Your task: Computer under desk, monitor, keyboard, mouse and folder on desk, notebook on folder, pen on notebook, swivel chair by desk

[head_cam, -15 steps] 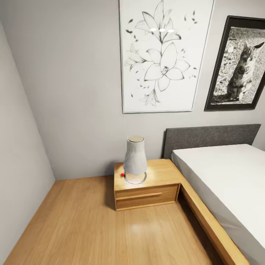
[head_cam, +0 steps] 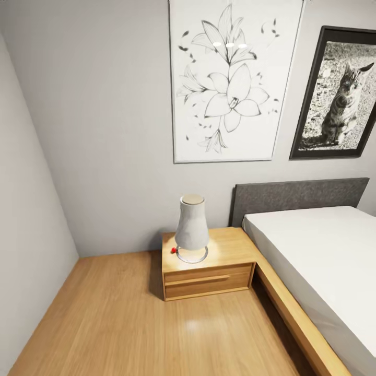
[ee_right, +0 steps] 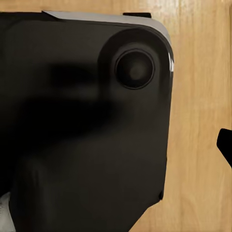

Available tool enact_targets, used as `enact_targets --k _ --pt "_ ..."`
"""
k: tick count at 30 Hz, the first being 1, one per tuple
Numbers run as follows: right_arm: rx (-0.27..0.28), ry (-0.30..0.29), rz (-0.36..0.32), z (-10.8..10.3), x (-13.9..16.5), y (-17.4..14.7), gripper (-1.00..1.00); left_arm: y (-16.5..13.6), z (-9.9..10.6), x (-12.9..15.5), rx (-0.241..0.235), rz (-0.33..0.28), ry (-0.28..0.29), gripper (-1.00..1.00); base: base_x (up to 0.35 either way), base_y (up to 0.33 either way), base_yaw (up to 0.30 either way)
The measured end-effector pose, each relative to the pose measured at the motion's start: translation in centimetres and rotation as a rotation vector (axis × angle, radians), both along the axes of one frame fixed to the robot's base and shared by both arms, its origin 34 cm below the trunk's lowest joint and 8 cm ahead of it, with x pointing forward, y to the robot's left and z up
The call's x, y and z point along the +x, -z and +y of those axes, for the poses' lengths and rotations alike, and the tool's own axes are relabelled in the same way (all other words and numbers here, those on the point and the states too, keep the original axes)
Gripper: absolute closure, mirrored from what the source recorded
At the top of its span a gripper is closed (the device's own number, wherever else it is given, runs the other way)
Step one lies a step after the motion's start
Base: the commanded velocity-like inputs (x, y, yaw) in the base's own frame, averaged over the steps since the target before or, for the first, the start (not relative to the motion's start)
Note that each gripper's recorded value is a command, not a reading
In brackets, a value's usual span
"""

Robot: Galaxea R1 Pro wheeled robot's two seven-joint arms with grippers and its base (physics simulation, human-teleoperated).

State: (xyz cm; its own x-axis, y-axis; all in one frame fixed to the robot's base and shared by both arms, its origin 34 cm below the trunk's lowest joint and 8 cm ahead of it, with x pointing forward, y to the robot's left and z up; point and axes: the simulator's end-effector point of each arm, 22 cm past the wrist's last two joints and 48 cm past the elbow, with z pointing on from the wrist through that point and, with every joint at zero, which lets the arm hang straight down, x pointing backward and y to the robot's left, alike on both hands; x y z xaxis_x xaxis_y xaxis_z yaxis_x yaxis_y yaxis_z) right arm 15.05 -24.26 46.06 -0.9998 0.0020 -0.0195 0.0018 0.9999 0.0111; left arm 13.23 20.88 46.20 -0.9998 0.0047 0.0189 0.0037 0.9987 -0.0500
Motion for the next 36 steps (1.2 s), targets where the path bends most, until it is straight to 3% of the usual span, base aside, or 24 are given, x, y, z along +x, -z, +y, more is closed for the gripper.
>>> enact_targets --k 7,11,17,22,27,30,32,34,36 --pt "-0.001 0.000 -0.042 0.0 1.1 -1.2 -1.00 -1.1 0.1 0.1 0.000 -0.001 -0.010 -1.00 0.000 0.000 -0.225" --pt "-0.006 0.009 -0.091 -0.3 2.7 -1.9 -1.00 -1.7 -0.1 1.6 -0.005 -0.032 -0.019 -1.00 0.000 0.000 -0.290" --pt "-0.006 0.020 -0.309 -0.4 9.5 -3.9 -1.00 -3.3 0.1 8.8 -0.004 -0.183 -0.033 -1.00 0.000 0.000 -0.295" --pt "-0.006 0.024 -0.610 -0.4 18.4 -8.1 -1.00 -6.5 0.6 18.2 -0.001 -0.387 -0.041 -1.00 0.000 0.000 -0.297" --pt "0.010 0.028 -0.799 0.8 23.2 -12.1 -1.00 -9.9 1.0 23.8 0.001 -0.517 -0.048 -1.00 0.000 0.000 -0.264" --pt "0.017 0.028 -0.927 1.3 26.4 -15.1 -1.00 -10.8 1.1 24.7 0.001 -0.539 -0.057 -1.00 0.000 0.000 -0.116" --pt "0.019 0.033 -0.966 1.4 27.2 -16.2 -1.00 -10.9 1.3 24.5 0.002 -0.535 -0.075 -1.00 0.000 0.000 -0.050" --pt "0.019 0.039 -0.999 1.6 27.8 -17.2 -1.00 -10.7 2.5 23.6 0.012 -0.547 -0.146 -1.00 0.000 0.000 -0.074" --pt "0.019 0.041 -1.007 1.5 27.8 -17.5 -1.00 -11.5 5.2 23.8 0.047 -0.636 -0.236 -1.00 0.000 0.000 -0.176"
